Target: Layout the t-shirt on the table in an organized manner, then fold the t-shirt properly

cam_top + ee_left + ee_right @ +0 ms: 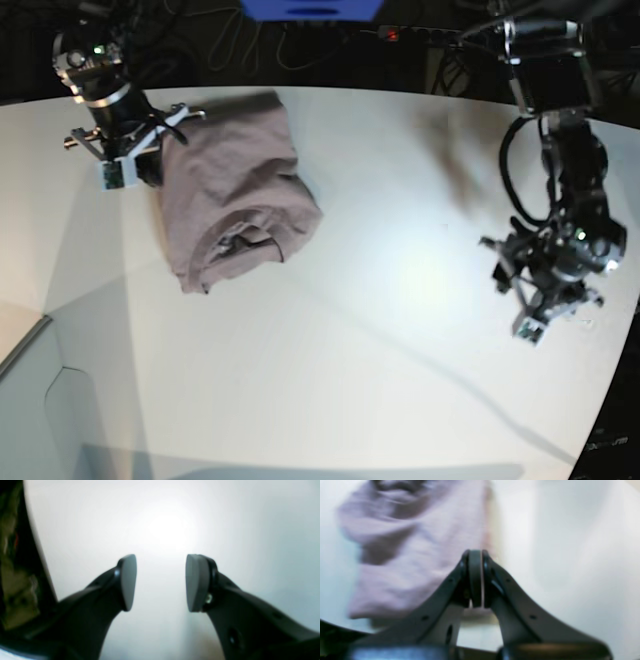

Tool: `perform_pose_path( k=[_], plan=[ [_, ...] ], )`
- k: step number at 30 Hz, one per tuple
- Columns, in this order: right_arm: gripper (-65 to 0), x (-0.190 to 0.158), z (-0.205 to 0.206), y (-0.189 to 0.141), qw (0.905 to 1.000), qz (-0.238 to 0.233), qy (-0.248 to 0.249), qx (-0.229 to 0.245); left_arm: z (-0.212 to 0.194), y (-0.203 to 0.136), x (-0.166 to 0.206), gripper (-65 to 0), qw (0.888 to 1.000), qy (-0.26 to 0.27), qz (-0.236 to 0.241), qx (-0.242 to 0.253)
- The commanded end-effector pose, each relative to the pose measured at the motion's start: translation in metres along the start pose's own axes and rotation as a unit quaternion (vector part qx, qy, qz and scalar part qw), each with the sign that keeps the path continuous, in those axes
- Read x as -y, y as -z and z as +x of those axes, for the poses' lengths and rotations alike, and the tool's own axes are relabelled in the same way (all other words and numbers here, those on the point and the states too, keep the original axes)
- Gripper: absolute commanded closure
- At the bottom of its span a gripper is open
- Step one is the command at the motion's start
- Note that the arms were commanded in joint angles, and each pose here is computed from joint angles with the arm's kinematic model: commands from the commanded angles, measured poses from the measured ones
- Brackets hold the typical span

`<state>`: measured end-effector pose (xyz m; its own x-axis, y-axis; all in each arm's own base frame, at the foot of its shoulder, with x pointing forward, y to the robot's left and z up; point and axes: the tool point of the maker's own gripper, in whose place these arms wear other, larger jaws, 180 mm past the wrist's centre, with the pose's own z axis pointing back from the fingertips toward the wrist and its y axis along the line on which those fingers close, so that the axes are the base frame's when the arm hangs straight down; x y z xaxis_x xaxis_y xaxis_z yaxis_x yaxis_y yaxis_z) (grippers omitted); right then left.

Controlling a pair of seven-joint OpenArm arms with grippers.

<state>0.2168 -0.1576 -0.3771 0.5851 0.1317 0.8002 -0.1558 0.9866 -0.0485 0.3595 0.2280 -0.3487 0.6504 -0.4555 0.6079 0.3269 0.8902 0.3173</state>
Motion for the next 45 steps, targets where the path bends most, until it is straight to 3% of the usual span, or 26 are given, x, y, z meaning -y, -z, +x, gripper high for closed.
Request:
perform_pose_path(
  k=[1,5,9,15,20,27,32,38,45],
  plan=[
    [0.0,-0.01,0.018,0.001,0.9994,0.018,-0.006,0.03,-0.012,-0.005,-0.009,-30.7,1.0,-0.02,0.011,0.0],
    [0.0,-0.041,0.03,0.009,0.997,0.061,-0.015,0.045,-0.08,-0.017,-0.017,-30.7,0.996,-0.073,0.025,-0.056],
    [0.0,-0.053,0.032,0.011,0.9958,0.077,-0.018,0.047,-0.116,-0.03,-0.004,-30.5,0.991,-0.123,0.0,-0.062],
    [0.0,-0.039,0.019,0.008,0.9964,0.07,-0.04,0.027,-0.155,-0.048,0.004,-30.3,0.982,-0.175,-0.012,-0.075],
    [0.0,-0.004,-0.014,0.004,0.9993,0.031,-0.02,-0.011,-0.184,-0.058,0.02,-30.2,0.977,-0.181,-0.022,-0.108],
    [0.0,0.064,-0.056,0.015,0.9971,-0.038,0.024,-0.061,-0.205,-0.064,0.046,-30.2,0.971,-0.197,-0.039,-0.13],
    [0.0,0.065,-0.064,0.016,0.9966,-0.034,0.026,-0.071,-0.214,-0.068,0.053,-30.2,0.969,-0.195,-0.046,-0.142],
    [0.0,0.035,-0.068,0.022,0.9967,0.006,0.016,-0.079,-0.226,-0.074,0.054,-30.2,0.967,-0.196,-0.045,-0.156],
    [0.0,0.027,-0.073,0.02,0.9961,0.015,0.014,-0.086,-0.23,-0.075,0.055,-30.2,0.966,-0.198,-0.046,-0.159]
  ],
)
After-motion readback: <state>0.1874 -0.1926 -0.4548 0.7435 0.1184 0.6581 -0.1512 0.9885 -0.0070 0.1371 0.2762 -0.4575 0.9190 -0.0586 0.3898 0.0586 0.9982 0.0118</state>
